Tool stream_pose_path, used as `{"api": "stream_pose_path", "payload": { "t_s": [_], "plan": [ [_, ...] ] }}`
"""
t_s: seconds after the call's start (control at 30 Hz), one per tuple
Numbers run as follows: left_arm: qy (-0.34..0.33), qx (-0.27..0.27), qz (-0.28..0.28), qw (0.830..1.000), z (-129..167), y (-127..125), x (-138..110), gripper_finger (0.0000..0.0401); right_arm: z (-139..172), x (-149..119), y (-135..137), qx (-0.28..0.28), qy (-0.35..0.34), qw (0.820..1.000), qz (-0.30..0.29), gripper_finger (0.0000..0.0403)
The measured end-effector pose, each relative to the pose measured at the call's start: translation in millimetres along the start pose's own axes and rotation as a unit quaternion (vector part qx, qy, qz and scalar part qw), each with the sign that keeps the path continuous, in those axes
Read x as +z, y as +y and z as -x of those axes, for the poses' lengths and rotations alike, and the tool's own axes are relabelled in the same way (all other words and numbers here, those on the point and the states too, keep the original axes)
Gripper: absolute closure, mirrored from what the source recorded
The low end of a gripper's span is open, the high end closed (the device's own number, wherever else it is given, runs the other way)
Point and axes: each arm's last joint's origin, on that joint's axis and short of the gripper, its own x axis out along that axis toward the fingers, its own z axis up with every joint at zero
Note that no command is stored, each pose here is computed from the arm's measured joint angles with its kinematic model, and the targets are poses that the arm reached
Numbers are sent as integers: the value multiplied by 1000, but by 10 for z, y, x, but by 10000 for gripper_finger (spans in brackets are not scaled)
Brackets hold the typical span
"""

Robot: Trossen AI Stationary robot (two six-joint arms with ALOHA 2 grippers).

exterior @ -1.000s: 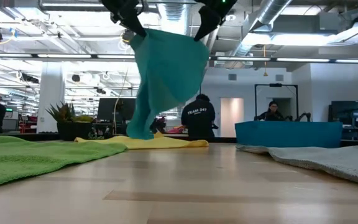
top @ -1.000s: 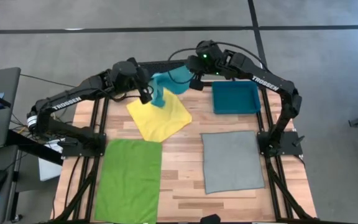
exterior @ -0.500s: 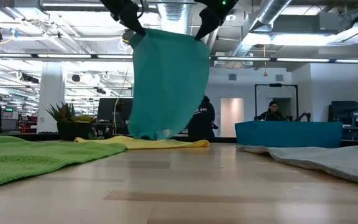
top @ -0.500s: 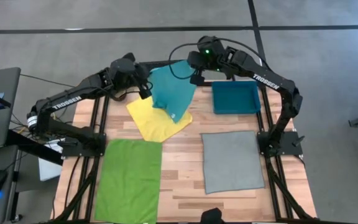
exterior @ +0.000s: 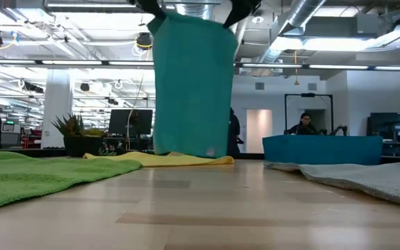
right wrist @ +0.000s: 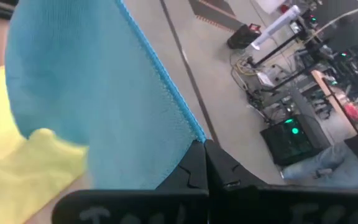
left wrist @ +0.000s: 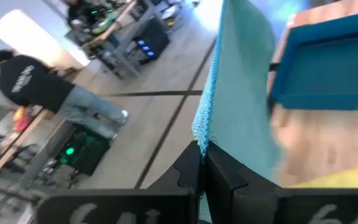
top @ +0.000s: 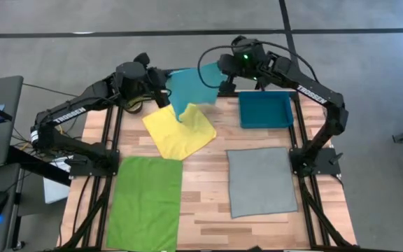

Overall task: Fold microfiber towels
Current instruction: Fold the blue microfiber cloth

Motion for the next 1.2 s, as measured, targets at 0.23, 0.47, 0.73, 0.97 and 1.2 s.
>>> {"api": "stream_pose_path", "payload": {
  "t_s": [0.23, 0.47, 0.73, 0.97, 1.2],
  "plan": [
    [27, -76, -33, 996, 164, -260, 31, 401, 163, 18, 265, 62, 34, 997, 30, 401],
    [33, -55, -12, 998, 140, -228, 28, 401, 137, 1, 191, 49, 29, 998, 20, 401],
    [65, -17, -3, 998, -62, 57, -124, 401, -114, -74, -11, 26, 14, 1000, -1, 401],
    [29, 38, -26, 998, -266, 321, -132, 401, -355, -132, -175, -20, 6, 1000, 6, 401],
    [7, 40, -21, 999, -113, 471, 20, 401, -272, -80, -199, -32, -15, 999, 3, 401]
  ]
}}
